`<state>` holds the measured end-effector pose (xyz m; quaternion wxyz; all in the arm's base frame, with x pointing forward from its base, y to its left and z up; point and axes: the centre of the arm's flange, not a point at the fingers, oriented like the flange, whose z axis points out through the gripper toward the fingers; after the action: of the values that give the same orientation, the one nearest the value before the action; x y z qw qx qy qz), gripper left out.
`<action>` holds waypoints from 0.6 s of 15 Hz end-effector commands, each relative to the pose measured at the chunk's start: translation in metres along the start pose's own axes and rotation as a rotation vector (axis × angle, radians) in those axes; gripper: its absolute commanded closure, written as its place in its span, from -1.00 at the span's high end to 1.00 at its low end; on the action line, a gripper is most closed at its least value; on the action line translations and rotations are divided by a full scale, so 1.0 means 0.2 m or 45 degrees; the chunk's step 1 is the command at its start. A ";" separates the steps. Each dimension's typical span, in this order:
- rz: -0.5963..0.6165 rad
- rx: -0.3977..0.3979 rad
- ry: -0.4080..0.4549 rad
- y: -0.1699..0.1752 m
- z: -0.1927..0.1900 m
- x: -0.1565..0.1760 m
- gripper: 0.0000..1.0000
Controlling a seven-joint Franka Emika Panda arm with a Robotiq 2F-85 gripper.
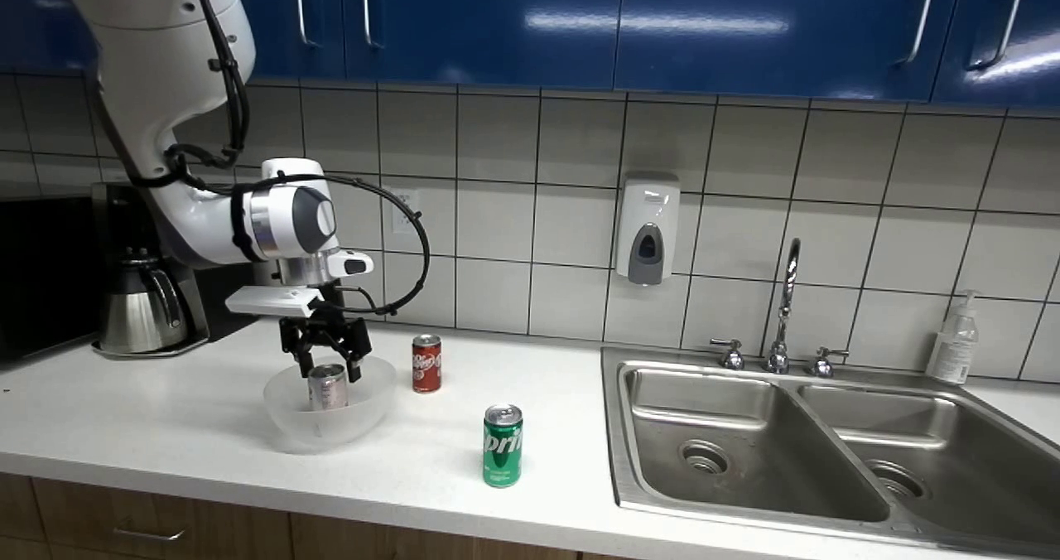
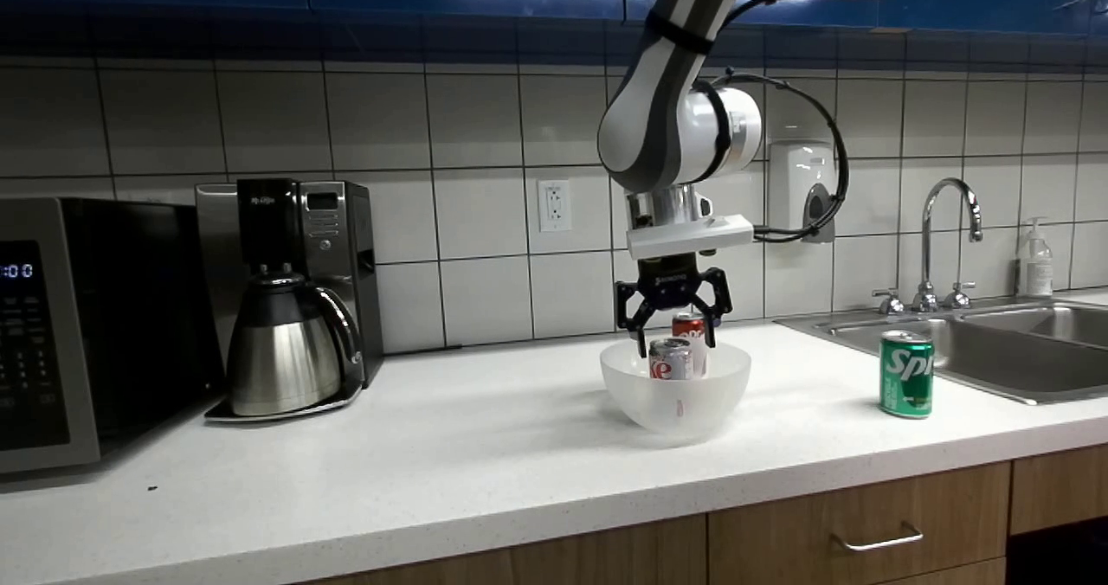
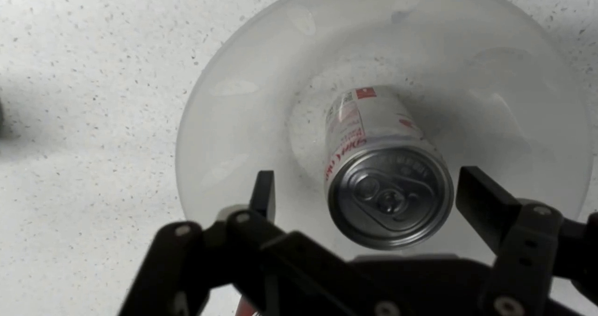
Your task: Remove the can from the bowl
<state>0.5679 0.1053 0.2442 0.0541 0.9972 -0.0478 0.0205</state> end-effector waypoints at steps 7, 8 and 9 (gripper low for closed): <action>0.015 0.015 -0.009 -0.06 0.06 0.00 0.58; 0.014 0.018 -0.007 -0.06 0.06 0.00 0.47; 0.015 0.019 -0.006 -0.06 0.06 0.00 0.31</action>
<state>0.5657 0.1142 0.2299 0.0512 0.9976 -0.0439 0.0123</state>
